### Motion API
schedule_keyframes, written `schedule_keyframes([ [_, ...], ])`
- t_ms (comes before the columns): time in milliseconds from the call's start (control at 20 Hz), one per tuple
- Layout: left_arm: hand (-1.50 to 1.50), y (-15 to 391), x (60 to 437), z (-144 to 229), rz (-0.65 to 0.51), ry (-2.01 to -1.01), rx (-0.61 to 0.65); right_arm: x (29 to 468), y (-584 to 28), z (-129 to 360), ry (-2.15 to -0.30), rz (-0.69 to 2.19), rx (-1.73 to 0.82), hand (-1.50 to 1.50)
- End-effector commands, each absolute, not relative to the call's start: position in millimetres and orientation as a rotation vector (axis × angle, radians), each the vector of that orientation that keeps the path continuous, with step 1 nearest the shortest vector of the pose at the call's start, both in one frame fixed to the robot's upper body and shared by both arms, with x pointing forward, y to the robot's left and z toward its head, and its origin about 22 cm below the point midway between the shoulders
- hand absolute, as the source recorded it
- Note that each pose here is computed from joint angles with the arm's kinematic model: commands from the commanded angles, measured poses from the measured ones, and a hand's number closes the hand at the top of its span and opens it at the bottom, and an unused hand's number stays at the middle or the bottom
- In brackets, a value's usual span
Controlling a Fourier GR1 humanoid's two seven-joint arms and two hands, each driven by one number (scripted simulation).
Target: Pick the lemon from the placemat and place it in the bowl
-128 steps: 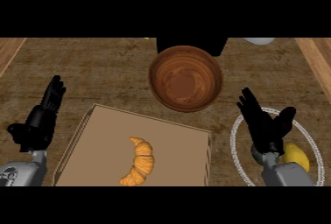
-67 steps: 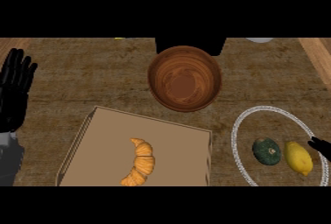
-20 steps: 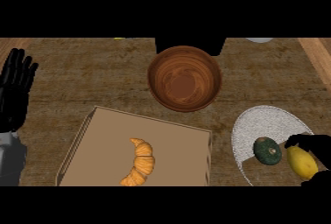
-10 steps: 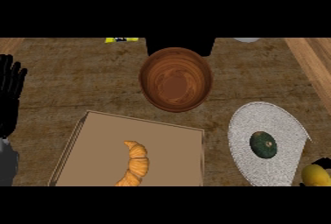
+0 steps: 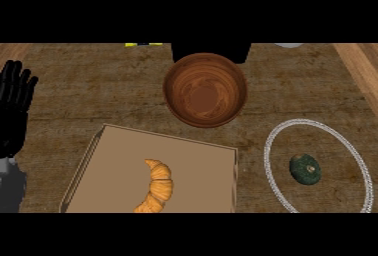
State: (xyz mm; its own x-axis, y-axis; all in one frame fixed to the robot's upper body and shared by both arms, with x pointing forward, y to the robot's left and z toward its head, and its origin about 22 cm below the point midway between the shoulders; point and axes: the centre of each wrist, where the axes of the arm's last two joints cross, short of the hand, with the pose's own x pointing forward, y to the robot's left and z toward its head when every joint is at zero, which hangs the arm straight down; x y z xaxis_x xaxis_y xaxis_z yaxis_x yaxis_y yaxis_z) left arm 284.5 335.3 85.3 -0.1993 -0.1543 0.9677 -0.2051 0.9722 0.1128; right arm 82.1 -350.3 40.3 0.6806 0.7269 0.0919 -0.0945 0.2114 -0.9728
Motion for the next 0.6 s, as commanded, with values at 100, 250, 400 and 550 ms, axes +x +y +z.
schedule_keyframes([
  [100,0.00,341,304,97,0.039,-1.789,0.278,65,-321,113,-0.726,0.563,-1.358,1.50],
  [250,0.00,337,284,74,0.057,-1.772,0.250,52,-292,157,-0.930,0.537,-1.322,1.50],
  [400,0.00,346,289,90,0.038,-1.781,0.246,56,-278,172,-1.023,0.537,-1.389,1.50],
  [550,0.00,334,288,92,0.031,-1.778,0.253,74,-274,178,-1.180,0.501,-1.353,1.50],
])
